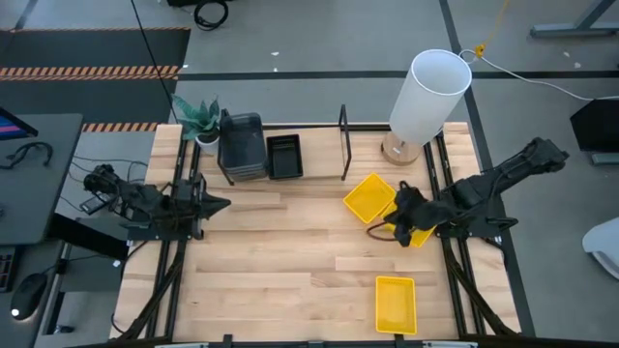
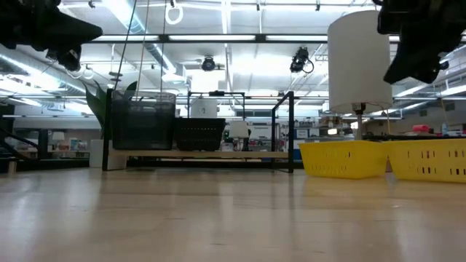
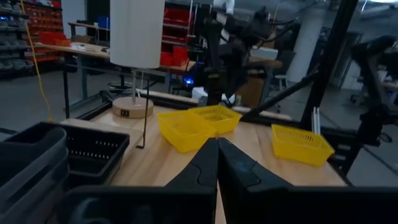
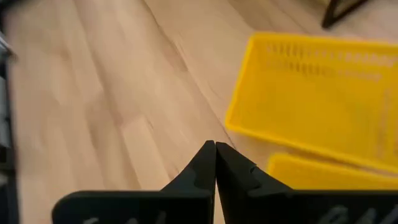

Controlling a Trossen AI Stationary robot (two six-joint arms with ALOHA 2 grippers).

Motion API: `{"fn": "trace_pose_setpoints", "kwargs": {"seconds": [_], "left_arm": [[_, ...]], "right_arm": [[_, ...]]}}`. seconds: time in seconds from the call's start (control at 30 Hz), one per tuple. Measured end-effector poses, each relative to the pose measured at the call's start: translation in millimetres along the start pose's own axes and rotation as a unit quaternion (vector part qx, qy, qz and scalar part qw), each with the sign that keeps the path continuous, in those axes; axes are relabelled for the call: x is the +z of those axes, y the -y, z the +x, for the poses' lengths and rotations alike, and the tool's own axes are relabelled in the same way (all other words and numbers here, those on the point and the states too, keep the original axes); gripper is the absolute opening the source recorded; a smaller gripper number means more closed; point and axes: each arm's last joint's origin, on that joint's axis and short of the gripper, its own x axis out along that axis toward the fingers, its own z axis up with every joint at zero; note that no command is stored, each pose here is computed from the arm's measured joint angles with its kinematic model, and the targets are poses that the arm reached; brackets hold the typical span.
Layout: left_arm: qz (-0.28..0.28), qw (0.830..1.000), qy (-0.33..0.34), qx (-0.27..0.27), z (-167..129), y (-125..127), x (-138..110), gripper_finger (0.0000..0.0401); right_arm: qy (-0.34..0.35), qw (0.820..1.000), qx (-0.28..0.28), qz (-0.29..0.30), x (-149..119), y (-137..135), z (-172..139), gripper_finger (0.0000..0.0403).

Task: Stack baskets on shelf by color
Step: Stack the middle yellow basket on top of the bottom yellow basket

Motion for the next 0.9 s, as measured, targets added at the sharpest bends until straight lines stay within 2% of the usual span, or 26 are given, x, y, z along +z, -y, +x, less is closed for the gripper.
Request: {"fn": "trace_pose_setpoints", "kwargs": {"seconds": [0.17,0.3,0.43,0.63,0.8,0.9], "left_arm": [[0.009,1.0,-0.012,-0.013,0.2,0.6,-2.4,0.0007],[0.014,0.996,-0.017,-0.089,-0.3,5.2,-1.7,0.0008],[0.015,0.993,-0.017,-0.116,0.4,7.0,-4.5,0.0009],[0.022,0.991,-0.038,-0.129,6.7,8.4,-33.6,0.001],[-0.01,0.982,-0.029,-0.186,7.9,12.1,-40.4,0.001],[0.009,0.978,-0.018,-0.206,8.3,13.4,-43.2,0.0011]], "right_arm": [[-0.087,0.995,-0.033,-0.027,6.0,-13.2,5.1,0.0016],[-0.164,0.984,-0.057,-0.045,5.0,-20.2,10.7,0.0016],[-0.223,0.968,-0.098,-0.065,2.2,-22.7,16.0,0.0016],[-0.328,0.933,-0.121,-0.086,-9.7,-21.3,25.6,0.0027],[-0.411,0.9,-0.114,-0.093,-17.5,-20.2,27.0,0.0064],[-0.434,0.884,-0.118,-0.124,-22.6,-20.2,25.5,0.0087]]}}
